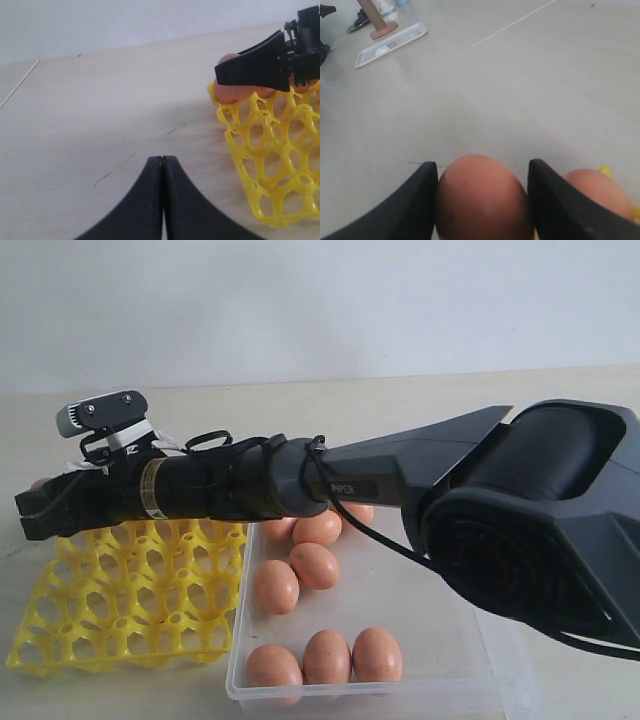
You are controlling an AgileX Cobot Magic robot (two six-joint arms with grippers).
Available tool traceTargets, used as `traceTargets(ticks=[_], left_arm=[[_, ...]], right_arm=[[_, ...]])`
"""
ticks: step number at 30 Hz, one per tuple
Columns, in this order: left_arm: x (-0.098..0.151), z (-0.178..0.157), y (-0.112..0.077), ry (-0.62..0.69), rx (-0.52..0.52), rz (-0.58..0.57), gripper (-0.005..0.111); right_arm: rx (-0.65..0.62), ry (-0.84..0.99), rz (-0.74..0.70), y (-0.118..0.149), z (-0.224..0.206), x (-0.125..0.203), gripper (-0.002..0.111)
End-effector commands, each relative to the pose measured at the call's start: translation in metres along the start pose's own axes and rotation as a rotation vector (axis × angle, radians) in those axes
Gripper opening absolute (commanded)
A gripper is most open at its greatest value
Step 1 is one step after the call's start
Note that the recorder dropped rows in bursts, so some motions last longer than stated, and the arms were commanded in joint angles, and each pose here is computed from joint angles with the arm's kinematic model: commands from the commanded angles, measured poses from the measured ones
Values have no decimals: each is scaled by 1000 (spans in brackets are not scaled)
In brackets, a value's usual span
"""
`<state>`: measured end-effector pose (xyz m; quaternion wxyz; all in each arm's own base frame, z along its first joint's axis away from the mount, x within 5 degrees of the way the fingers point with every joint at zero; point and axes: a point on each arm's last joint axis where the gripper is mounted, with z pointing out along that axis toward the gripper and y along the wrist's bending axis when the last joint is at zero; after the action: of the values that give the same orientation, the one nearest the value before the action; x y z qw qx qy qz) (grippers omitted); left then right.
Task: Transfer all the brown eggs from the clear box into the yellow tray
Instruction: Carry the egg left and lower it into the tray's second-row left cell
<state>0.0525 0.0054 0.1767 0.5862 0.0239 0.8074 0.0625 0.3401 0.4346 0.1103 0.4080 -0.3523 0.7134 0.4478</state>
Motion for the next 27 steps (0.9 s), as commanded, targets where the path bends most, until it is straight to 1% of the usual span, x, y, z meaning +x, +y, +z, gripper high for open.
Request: traceTargets(ticks=[1,3,5,8,10,12,14,18,21,24,27], left_arm=[[-2,-1,0,-20,7,-4,0],[-2,-1,0,-20,7,-4,0],[-2,-1,0,-20,7,-4,0],[-2,-1,0,-20,7,-4,0],[-2,-1,0,-20,7,-4,0],[-2,-1,0,-20,7,-4,0],[-2,-1,0,-20,7,-4,0],[-2,-1,0,-20,7,-4,0],[-2,-1,0,-20,7,-4,0],[-2,-1,0,-20,7,-4,0],[-2,-1,0,-20,7,-4,0]], right_arm=[[-6,-19,-4,-3,-1,-4,1],[-2,-15,-1,-6,-1,-2,5],[-2,-13,3,-6,0,0,13],[-4,-12,2,-6,0,1,37],[-4,-13,4,-6,0,1,49],[-4,-13,4,-6,0,1,56],[-4,-13,22,-6,0,1,59],[-6,-16,27,-5,-1,-2,60],[13,-12,24,-3,-5,-13,60],[47,-10,-5,4,-18,-37,60],[109,-16,-13,12,-42,-65,59]])
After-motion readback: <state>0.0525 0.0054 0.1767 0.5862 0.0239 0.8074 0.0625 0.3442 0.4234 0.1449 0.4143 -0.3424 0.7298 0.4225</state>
